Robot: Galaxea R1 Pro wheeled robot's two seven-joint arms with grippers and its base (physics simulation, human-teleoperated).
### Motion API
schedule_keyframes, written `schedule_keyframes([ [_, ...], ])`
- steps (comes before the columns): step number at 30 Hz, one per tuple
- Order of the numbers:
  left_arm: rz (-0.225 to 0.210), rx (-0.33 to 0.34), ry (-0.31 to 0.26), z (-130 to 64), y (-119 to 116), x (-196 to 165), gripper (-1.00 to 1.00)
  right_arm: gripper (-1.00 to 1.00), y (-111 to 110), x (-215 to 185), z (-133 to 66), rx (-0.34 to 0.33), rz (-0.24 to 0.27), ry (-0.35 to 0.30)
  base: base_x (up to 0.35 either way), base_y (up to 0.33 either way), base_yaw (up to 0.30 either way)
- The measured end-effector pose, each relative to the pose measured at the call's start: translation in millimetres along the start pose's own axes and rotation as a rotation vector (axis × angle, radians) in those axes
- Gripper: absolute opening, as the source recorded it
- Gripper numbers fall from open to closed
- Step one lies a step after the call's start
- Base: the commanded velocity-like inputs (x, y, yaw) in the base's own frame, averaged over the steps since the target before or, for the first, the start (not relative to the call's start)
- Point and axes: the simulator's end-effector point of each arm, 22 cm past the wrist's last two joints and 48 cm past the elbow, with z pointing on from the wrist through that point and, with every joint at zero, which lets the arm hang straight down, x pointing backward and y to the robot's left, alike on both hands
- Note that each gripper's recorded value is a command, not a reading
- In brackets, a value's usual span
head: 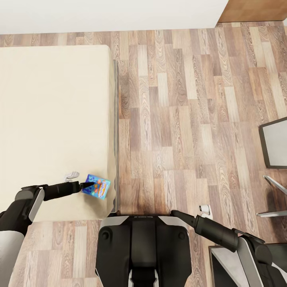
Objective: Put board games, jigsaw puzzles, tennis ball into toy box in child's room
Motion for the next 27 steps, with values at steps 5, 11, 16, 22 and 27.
schedule_keyframes([
  [5, -0.001, 0.005, -0.001, 2.5, -2.7, 0.6, 1.00, 1.00, 0.1, -0.1, -0.1, 0.000, 0.000, 0.000, 0.000, 0.000, 0.000],
  [11, -0.001, 0.006, -0.001, 2.8, -3.0, 0.7, 1.00, 1.00, 0.1, -0.3, -0.3, 0.000, 0.000, -0.001, 0.000, 0.000, 0.000],
  [16, -0.001, 0.005, -0.001, 2.9, -3.0, 0.8, 1.00, 1.00, -2.2, -3.9, -3.7, 0.007, 0.000, -0.013, 0.000, 0.000, 0.000],
  [22, 0.002, 0.003, -0.001, 2.9, -2.4, 0.7, 1.00, 1.00, -3.5, -5.0, -5.1, 0.011, 0.000, -0.017, 0.000, 0.000, 0.000],
  [27, 0.004, -0.001, -0.001, 1.7, -0.9, 0.3, 1.00, 1.00, -3.5, -4.9, -4.9, 0.011, 0.001, -0.017, 0.000, 0.000, 0.000],
])
